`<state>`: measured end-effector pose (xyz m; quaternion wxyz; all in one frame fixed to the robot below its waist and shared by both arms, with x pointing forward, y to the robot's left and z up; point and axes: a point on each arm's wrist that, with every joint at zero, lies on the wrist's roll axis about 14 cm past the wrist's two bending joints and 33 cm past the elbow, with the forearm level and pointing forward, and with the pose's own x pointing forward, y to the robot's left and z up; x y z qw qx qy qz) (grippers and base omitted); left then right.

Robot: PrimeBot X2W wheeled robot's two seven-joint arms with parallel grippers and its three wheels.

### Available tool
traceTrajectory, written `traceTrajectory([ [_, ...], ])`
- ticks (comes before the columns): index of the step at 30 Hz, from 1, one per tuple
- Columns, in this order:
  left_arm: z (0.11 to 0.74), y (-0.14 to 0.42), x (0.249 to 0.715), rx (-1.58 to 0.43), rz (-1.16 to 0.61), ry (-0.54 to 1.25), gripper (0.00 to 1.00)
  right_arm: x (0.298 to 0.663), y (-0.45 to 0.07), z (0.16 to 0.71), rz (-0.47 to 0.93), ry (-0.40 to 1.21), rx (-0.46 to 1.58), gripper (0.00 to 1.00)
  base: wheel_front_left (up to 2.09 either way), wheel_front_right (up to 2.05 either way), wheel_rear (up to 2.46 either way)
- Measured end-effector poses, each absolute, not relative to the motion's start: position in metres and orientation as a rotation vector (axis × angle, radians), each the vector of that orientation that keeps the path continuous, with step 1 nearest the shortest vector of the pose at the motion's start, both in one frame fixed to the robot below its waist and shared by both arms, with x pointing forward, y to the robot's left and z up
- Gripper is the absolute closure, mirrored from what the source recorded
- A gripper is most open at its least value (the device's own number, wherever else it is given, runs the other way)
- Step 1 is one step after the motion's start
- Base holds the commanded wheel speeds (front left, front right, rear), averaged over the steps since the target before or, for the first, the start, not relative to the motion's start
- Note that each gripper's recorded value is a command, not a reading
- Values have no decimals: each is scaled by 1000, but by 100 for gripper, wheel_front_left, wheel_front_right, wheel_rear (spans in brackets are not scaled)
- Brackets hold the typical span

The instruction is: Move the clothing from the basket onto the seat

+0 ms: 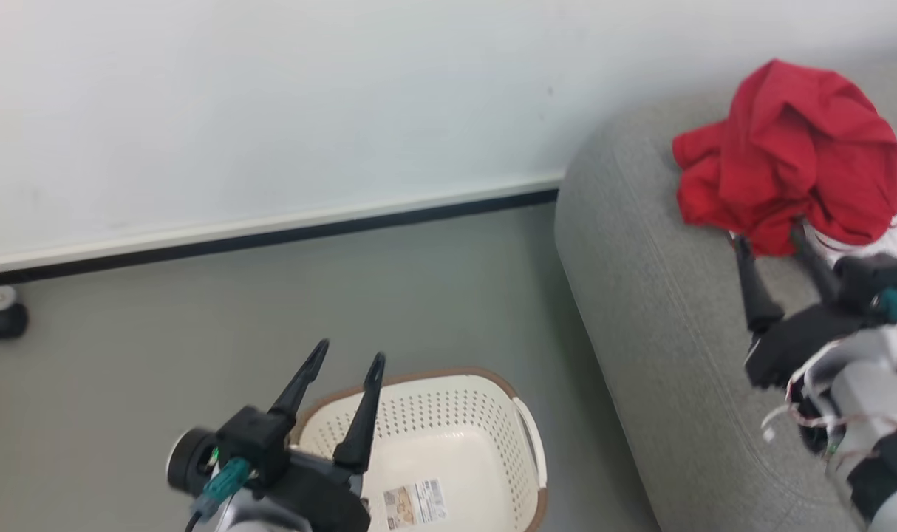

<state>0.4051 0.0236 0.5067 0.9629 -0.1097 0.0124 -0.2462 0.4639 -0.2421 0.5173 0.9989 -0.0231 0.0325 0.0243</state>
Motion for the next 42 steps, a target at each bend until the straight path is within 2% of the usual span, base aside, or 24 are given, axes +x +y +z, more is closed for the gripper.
traceTrajectory([
  [14, 504, 124, 358, -190, -211, 3, 0, 408, -146, 512, 205, 6, 67, 0, 0, 0, 0],
  [20, 503, 148, 346, -193, -143, -7, 0, 387, -120, 515, 244, -19, 100, 0, 0, 0, 0],
  [27, 496, 169, 338, -194, -76, 7, 0, 362, -122, 507, 219, -16, 135, 0, 0, 0, 0],
  [42, 483, 194, 325, -183, 13, 29, 0, 340, -146, 511, 138, -53, 142, 0, 0, 0, 0],
])
